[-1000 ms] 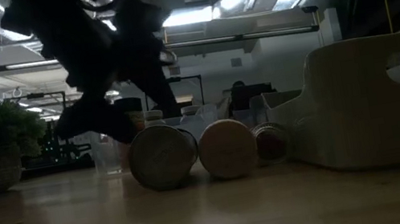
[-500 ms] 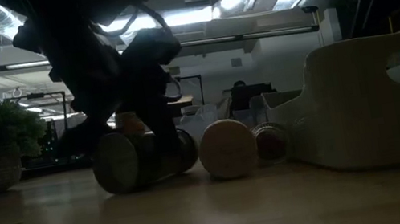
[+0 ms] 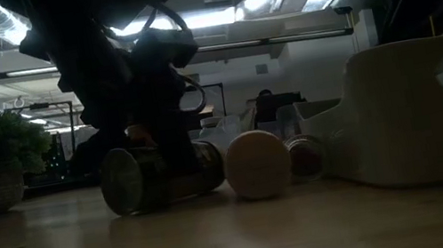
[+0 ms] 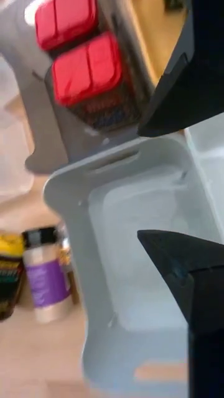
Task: Sort spices by type
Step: Put the yellow seasoning bottle into the white bin
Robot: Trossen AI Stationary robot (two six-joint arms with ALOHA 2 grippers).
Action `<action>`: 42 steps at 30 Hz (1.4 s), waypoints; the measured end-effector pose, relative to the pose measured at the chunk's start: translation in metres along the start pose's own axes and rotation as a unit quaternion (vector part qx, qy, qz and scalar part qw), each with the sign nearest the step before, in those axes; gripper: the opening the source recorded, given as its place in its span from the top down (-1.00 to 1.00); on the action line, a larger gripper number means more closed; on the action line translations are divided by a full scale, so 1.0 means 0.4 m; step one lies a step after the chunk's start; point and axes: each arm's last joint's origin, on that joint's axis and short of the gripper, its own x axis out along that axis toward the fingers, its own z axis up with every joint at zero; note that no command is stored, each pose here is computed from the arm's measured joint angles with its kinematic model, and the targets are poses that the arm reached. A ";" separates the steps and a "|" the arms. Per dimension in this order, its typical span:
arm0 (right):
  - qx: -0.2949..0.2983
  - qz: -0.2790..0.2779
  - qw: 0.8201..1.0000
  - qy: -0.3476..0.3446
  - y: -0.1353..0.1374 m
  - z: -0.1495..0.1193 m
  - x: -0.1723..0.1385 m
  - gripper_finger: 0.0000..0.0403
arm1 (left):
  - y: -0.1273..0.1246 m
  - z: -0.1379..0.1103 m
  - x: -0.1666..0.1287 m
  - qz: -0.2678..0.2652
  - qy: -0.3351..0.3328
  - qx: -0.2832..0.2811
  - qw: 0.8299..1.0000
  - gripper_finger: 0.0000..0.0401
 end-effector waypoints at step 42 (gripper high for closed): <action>0.087 0.118 0.988 -0.048 0.039 0.038 -0.001 -0.28 | -0.112 0.057 -0.128 -0.172 -0.183 0.210 0.945 0.03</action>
